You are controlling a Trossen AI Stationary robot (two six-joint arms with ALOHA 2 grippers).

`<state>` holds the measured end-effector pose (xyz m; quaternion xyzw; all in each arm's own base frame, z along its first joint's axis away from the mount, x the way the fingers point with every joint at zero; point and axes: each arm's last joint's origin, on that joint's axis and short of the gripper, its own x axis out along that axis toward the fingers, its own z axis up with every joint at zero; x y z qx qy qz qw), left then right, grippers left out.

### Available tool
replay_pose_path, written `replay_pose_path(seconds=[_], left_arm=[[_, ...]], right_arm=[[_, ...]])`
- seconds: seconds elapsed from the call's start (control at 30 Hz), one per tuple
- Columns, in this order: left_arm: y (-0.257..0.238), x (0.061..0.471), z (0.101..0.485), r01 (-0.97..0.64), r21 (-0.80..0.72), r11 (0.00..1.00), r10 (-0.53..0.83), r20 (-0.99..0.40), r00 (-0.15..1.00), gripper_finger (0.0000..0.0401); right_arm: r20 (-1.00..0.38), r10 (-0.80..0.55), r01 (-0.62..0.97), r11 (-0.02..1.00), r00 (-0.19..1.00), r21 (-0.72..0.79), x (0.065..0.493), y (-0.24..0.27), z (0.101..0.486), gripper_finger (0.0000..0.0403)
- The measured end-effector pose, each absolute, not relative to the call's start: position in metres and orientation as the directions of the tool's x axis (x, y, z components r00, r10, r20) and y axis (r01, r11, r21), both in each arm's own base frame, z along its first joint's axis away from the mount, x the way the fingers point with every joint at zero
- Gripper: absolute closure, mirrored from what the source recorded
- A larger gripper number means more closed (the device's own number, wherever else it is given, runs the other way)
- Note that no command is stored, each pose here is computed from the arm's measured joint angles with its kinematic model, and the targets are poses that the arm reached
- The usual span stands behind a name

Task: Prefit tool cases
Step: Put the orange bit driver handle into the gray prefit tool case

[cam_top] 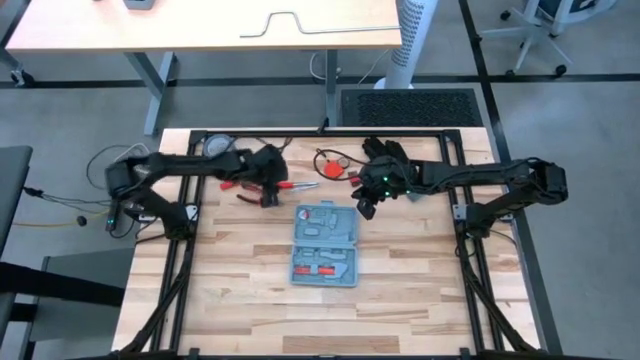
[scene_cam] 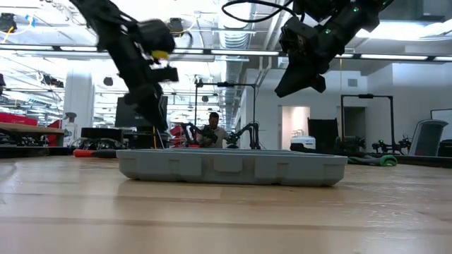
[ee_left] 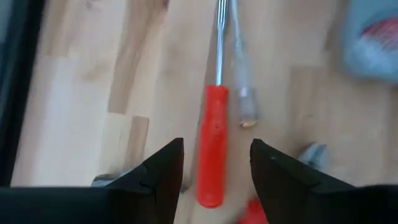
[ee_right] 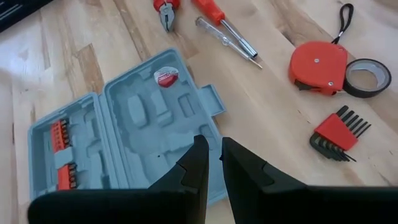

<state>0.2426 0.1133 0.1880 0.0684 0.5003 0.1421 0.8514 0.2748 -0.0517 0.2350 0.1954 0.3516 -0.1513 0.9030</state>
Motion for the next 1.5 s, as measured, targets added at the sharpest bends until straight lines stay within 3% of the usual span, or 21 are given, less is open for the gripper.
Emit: replay_pose_path(seconds=[0.2, 0.37, 0.53, 0.77, 0.97, 1.2, 1.5], left_arm=[[0.144, 0.266, 0.168, -0.099, 0.262, 0.96, 0.28, -0.896, 0.344, 0.0226], [0.159, 0.268, 0.147, -0.061, 0.125, 0.99, 0.136, -0.964, 0.229, 0.0226], [0.163, 0.266, 0.14, -0.068, 0.046, 0.997, 0.06, -0.974, 0.218, 0.0238], [0.159, 0.265, 0.151, -0.158, 0.03, 0.987, 0.07, -0.963, 0.259, 0.0329], [0.157, 0.262, 0.172, -0.248, 0.032, 0.968, 0.112, -0.941, 0.318, 0.0329], [0.139, 0.247, 0.222, -0.328, 0.002, 0.945, 0.155, -0.885, 0.44, 0.0329], [0.032, 0.265, 0.257, -0.247, -0.063, 0.967, 0.096, -0.806, 0.583, 0.0329]], right_arm=[[-0.694, -0.134, 0.425, 0.865, 0.707, 0.266, 0.275, -0.051, 0.235, 0.0346], [-0.71, -0.128, 0.435, 0.859, 0.693, 0.269, 0.274, -0.049, 0.233, 0.0346], [-0.714, -0.126, 0.435, 0.86, 0.689, 0.268, 0.273, -0.049, 0.232, 0.0346], [-0.714, -0.126, 0.434, 0.86, 0.689, 0.267, 0.273, -0.049, 0.232, 0.0346], [-0.708, -0.127, 0.432, 0.86, 0.695, 0.27, 0.272, -0.049, 0.234, 0.0347], [-0.657, -0.126, 0.402, 0.869, 0.743, 0.288, 0.263, -0.044, 0.252, 0.0347], [-0.667, -0.223, 0.457, 0.868, 0.711, 0.197, 0.246, -0.024, 0.264, 0.0347]])
